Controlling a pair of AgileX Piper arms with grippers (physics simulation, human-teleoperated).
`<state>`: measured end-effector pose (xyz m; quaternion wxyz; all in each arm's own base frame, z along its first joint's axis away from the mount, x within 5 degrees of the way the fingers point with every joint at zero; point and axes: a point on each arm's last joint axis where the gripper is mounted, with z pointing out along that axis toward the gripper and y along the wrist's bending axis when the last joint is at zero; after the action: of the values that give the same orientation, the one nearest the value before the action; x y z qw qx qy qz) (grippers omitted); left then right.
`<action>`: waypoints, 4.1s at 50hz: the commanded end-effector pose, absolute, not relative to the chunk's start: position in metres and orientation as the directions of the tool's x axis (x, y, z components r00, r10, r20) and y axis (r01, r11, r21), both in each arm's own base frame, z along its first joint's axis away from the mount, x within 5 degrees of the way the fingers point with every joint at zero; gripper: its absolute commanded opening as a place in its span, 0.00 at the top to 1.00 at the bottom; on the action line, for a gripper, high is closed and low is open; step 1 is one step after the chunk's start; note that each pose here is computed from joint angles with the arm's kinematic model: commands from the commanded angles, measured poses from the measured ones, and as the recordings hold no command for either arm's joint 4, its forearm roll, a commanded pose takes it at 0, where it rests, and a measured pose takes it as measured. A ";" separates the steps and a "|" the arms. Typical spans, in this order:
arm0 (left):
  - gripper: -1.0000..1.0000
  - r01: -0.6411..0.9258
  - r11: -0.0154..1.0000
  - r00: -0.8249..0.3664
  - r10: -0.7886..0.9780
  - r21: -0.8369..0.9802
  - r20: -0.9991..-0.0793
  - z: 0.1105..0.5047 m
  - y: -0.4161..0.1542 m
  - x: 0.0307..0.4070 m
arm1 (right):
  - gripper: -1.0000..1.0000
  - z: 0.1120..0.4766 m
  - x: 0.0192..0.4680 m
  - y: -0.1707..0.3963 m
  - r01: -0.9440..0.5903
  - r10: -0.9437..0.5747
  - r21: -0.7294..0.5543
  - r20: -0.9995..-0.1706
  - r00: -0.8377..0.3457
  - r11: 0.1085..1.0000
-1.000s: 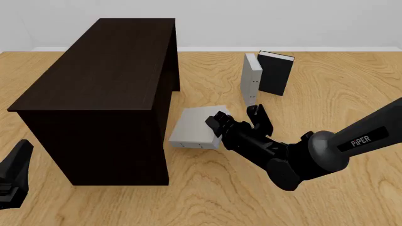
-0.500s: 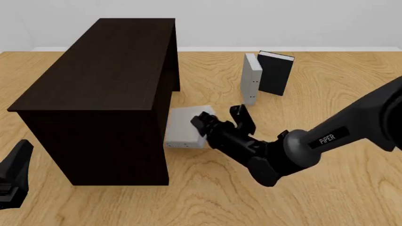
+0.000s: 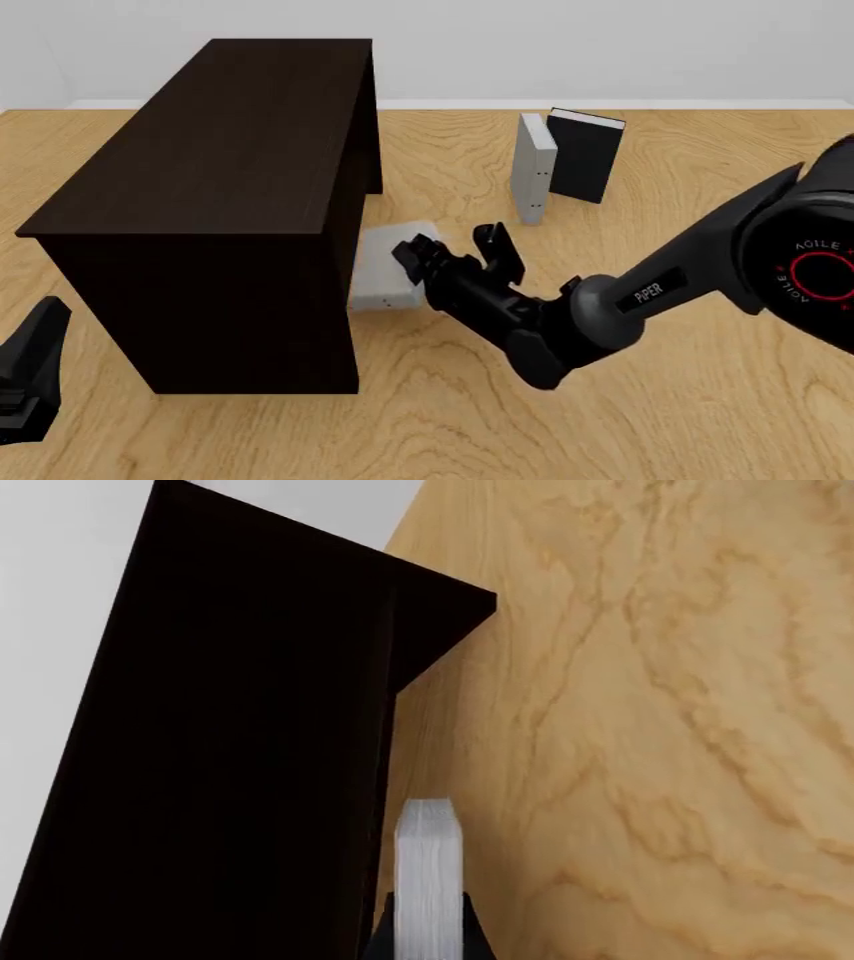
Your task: Pick up the book on the right and place it under the cabinet shelf.
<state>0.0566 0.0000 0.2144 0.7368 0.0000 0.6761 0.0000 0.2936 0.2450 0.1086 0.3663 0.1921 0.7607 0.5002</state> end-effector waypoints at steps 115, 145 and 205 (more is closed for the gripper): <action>0.00 0.000 1.000 0.086 0.000 0.000 -0.996 0.214 0.000 0.057 | 0.00 0.187 0.343 0.163 -0.126 0.412 0.556 -0.731 -0.544 0.821; 0.00 0.000 1.000 0.086 0.000 0.000 -0.996 0.214 0.000 0.057 | 0.00 0.163 0.352 0.184 -0.450 -0.241 0.021 -0.822 -0.517 0.893; 0.00 0.000 1.000 0.086 0.000 0.000 -0.996 0.214 0.000 0.057 | 0.00 0.094 0.361 0.215 -0.454 -0.256 0.072 -0.742 -0.620 0.888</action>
<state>0.0566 0.0000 0.2144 0.7368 0.0000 0.6761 0.0000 0.3658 0.1925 0.1083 0.3992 -0.1878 0.8918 0.1000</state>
